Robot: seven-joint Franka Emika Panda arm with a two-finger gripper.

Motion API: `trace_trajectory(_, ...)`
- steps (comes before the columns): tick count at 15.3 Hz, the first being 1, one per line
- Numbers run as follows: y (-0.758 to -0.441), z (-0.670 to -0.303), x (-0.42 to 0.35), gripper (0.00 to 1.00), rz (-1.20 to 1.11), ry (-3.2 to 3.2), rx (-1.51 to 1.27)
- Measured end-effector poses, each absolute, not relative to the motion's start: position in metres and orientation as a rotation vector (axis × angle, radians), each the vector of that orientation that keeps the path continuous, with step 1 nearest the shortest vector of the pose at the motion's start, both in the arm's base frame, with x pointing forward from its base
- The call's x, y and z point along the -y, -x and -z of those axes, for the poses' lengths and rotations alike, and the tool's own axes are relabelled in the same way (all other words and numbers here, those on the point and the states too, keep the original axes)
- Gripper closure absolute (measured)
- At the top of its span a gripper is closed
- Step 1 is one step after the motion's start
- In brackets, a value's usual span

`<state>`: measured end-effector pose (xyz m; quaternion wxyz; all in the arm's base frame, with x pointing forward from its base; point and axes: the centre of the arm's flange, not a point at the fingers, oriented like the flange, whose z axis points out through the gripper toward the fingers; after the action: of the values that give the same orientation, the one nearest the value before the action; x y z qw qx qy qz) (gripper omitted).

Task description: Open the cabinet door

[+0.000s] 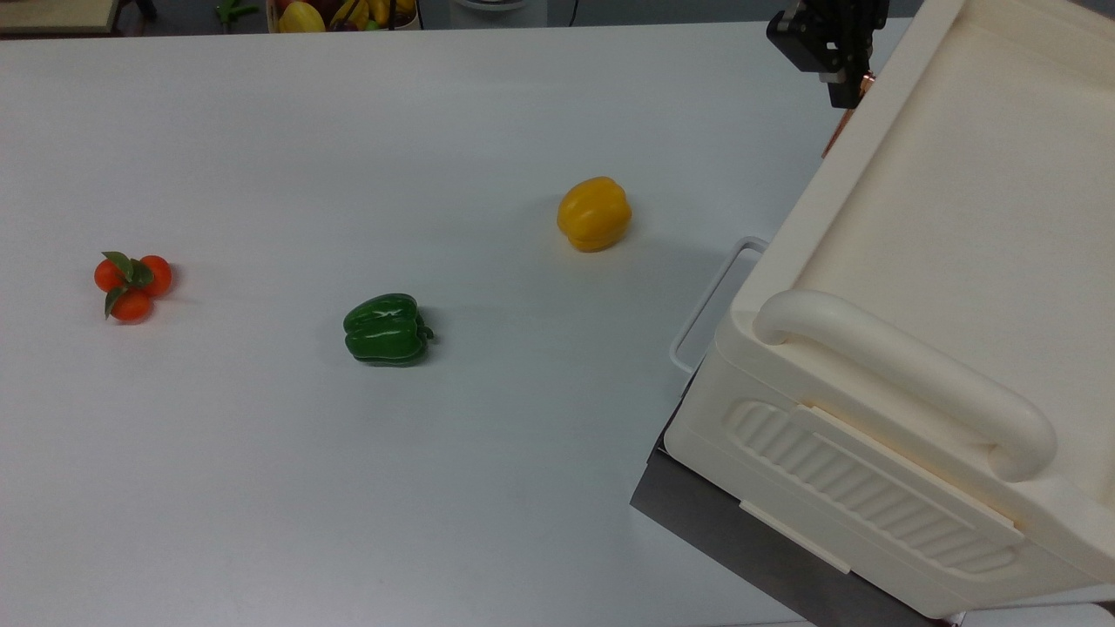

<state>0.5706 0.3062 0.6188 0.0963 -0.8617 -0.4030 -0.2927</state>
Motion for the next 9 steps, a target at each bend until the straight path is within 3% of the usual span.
trace_trajectory(9, -0.567, -0.624, -0.291, 0.86, 0.772, 2.603, 1.165)
